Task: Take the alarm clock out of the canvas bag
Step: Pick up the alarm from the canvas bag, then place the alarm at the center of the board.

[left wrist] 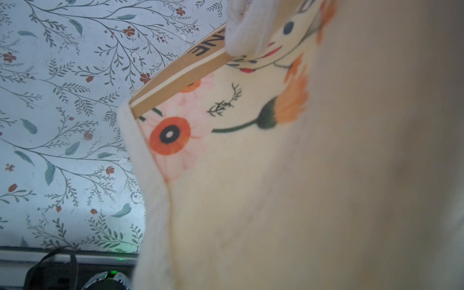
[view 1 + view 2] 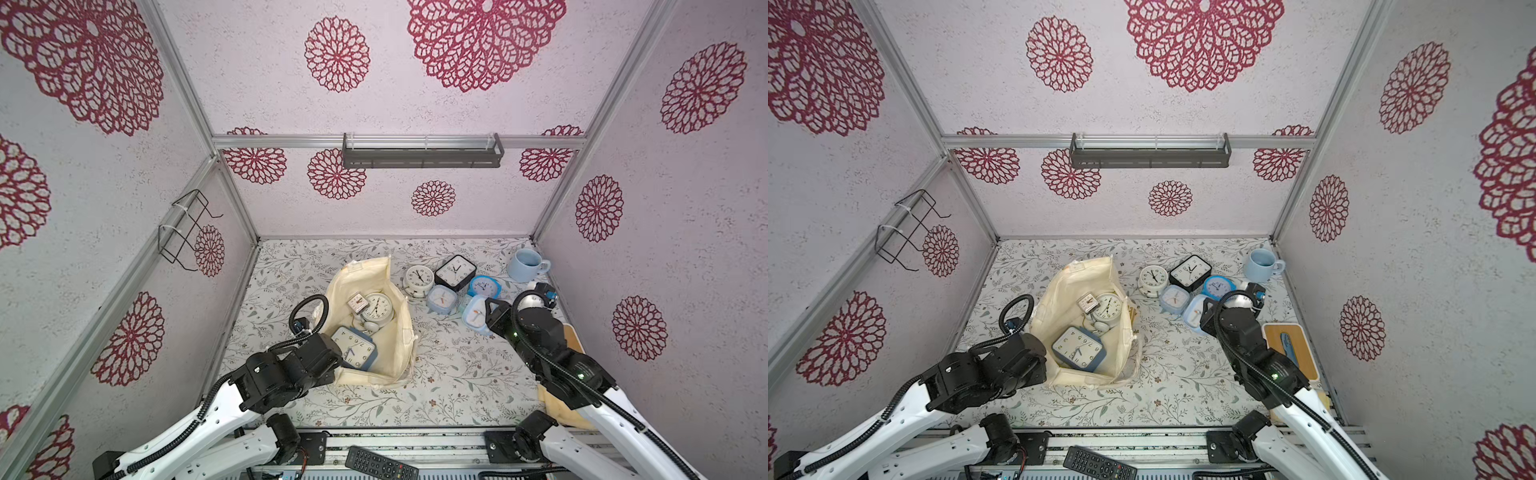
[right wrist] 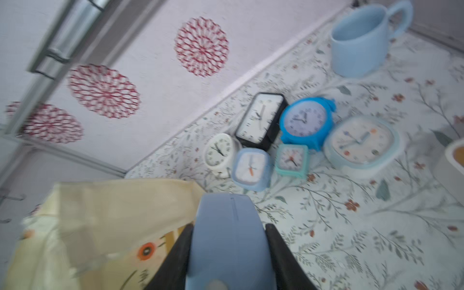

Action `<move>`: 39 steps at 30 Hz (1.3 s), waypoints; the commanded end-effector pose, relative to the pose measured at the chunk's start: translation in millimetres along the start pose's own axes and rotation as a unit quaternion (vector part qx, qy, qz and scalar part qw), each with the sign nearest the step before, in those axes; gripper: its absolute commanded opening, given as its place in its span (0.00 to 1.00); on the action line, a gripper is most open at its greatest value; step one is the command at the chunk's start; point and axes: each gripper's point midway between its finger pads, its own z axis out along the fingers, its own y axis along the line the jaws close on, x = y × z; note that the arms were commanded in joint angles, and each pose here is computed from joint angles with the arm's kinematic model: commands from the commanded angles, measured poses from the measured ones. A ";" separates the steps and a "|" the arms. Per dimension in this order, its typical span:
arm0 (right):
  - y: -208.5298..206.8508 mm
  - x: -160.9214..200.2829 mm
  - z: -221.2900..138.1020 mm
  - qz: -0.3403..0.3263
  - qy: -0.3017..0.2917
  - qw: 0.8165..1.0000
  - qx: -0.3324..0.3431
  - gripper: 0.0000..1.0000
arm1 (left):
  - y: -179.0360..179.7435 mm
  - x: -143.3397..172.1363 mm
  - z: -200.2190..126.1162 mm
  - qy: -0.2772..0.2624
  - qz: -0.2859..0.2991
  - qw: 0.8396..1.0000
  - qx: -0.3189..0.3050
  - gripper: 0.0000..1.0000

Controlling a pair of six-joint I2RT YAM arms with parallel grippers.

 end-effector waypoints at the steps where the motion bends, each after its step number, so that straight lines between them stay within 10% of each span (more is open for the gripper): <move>1: -16.6 20.2 23.8 0.093 0.039 0.995 -0.004 0.34 | -0.4 -8.7 -4.8 -0.019 0.013 1.000 -0.006 0.00; 9: -75.5 46.4 68.0 0.207 0.058 0.976 0.017 0.34 | -13.3 -10.7 -5.7 -0.015 0.029 0.999 0.015 0.00; 39: -137.4 47.8 131.2 0.205 0.076 0.970 0.111 0.66 | -27.4 -15.1 -6.5 -0.010 0.034 0.999 0.024 0.00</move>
